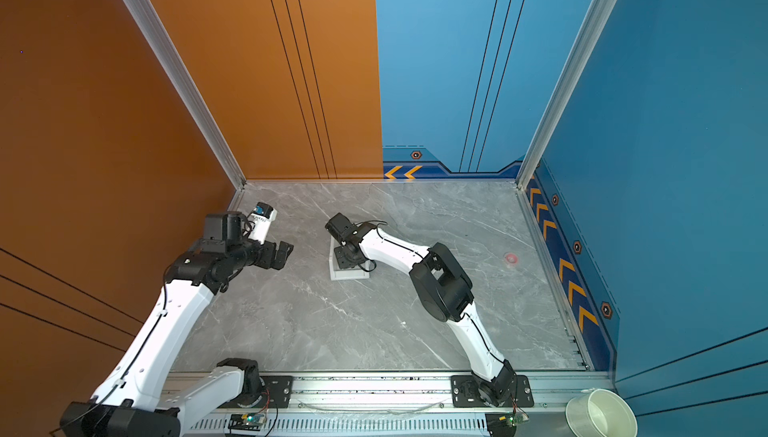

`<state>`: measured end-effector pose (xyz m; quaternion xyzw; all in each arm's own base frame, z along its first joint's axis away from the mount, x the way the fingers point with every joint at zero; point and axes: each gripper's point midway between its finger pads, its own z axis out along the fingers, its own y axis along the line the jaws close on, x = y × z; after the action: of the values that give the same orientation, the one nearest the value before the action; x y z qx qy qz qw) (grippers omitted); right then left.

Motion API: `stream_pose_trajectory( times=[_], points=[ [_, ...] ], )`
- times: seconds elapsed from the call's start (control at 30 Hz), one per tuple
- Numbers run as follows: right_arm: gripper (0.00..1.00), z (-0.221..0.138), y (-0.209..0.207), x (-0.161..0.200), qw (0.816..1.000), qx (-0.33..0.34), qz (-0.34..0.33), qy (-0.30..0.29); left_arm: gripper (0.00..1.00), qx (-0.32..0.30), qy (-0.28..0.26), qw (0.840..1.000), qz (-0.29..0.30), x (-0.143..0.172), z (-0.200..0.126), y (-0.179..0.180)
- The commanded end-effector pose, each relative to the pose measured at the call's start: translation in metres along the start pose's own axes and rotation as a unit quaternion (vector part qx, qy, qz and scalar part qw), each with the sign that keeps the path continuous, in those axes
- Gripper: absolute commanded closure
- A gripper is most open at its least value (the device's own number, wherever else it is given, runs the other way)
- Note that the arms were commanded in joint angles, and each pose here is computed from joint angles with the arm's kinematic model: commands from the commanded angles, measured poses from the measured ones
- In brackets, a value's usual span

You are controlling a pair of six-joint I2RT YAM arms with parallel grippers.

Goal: Put the screwdriver in the bin
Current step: Place the screwdriver into the bin.

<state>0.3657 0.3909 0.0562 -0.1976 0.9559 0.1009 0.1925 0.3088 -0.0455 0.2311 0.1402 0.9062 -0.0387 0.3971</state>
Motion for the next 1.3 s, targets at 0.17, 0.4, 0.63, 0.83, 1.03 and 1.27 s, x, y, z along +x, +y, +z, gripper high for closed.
stream_pose_trajectory(
  times=[0.17, 0.4, 0.63, 0.83, 1.03, 1.27],
  points=[
    [0.82, 0.009, -0.003, -0.005, 1.0, -0.001, -0.002, 0.004, 0.02, 0.007, 0.003, 1.0, -0.004, -0.002, -0.003, 0.0],
    [0.78, 0.014, -0.003, -0.003, 1.0, 0.0, -0.002, 0.01, 0.02, 0.007, 0.001, 1.0, -0.003, -0.002, -0.004, 0.0],
    [0.74, 0.016, -0.002, -0.004, 1.0, 0.001, -0.001, 0.012, 0.02, 0.006, -0.003, 1.0, -0.003, -0.003, -0.006, 0.0],
    [0.7, 0.018, -0.002, -0.003, 1.0, 0.001, -0.002, 0.016, 0.02, 0.005, -0.002, 1.0, -0.003, -0.002, -0.006, 0.0],
    [0.67, 0.007, -0.001, -0.01, 1.0, 0.002, -0.008, 0.009, 0.02, 0.004, -0.002, 1.0, -0.004, -0.001, -0.006, 0.0],
    [0.58, -0.024, 0.003, -0.027, 1.0, 0.003, -0.024, -0.016, 0.02, 0.003, 0.002, 1.0, -0.005, -0.002, -0.004, 0.002]
  ],
)
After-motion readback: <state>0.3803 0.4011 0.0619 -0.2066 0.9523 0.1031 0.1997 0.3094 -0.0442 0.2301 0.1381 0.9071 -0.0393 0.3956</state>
